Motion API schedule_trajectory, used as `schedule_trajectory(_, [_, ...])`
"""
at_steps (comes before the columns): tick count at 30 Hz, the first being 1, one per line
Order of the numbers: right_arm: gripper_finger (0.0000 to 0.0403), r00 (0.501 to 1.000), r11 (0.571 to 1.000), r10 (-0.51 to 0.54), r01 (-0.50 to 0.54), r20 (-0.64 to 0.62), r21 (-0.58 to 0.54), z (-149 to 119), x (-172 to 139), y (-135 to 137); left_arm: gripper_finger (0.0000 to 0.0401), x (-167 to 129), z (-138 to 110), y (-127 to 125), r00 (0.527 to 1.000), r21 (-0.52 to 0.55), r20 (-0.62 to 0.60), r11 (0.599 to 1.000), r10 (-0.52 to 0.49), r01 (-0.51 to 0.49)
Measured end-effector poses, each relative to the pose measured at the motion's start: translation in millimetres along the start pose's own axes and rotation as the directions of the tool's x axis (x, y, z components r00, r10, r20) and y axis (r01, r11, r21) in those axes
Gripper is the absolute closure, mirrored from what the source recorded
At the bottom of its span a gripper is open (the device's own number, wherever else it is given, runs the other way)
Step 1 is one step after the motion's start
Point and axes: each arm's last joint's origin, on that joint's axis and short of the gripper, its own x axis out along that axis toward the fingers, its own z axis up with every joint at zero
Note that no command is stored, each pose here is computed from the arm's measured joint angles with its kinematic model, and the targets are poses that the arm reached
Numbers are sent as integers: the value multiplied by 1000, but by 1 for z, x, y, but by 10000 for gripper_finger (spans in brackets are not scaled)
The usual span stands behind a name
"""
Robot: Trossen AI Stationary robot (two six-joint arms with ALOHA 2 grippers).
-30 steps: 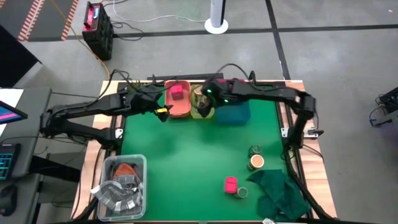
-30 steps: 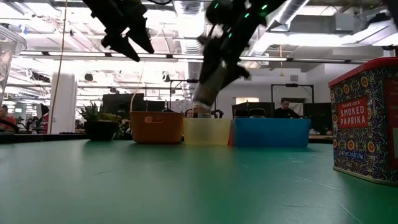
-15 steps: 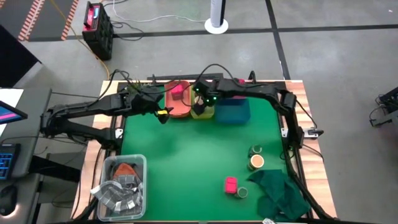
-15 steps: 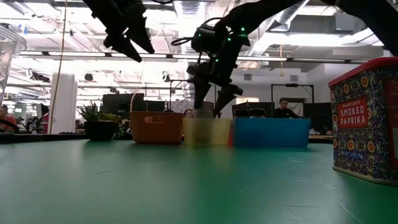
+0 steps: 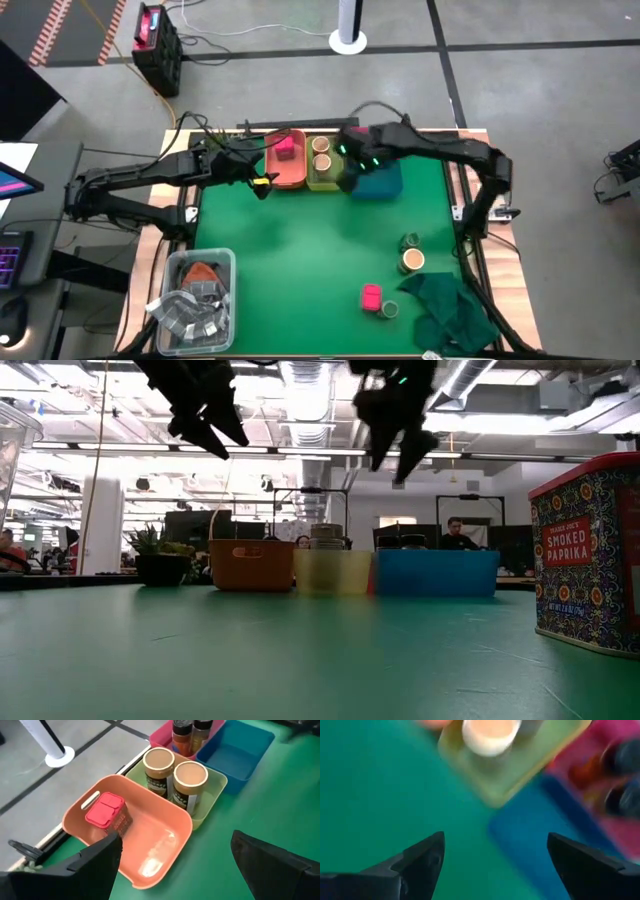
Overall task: Sort spices by type
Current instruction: Put the brown seasoning bottle into the yellow bin
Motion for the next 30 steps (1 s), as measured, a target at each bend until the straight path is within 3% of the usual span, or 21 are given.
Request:
schedule_trajectory(6, [30,994,992,33,-45,-102,-116,-77,-23,31,44,0,0,0,1000,-64,-1,998,-1,1])
schedule_trajectory(12, [30,972,950,150,-192,-181,-244,-152,-53,41,44,0,0,0,1000,-74,2,997,-1,1])
schedule_trajectory(16, [30,965,978,175,-194,-197,-81,-184,-67,33,44,0,2,0,1000,-130,17,992,-3,5])
schedule_trajectory(20, [31,965,987,141,-120,-221,103,-200,-71,29,44,0,5,-1,999,-256,50,966,-10,22])
schedule_trajectory(25, [40,965,986,51,-8,-259,165,-216,-67,40,44,0,11,-3,994,-422,99,903,-46,84])
schedule_trajectory(30, [48,961,983,-26,74,-275,166,-232,-61,54,44,-1,12,-5,988,-493,101,857,-118,153])
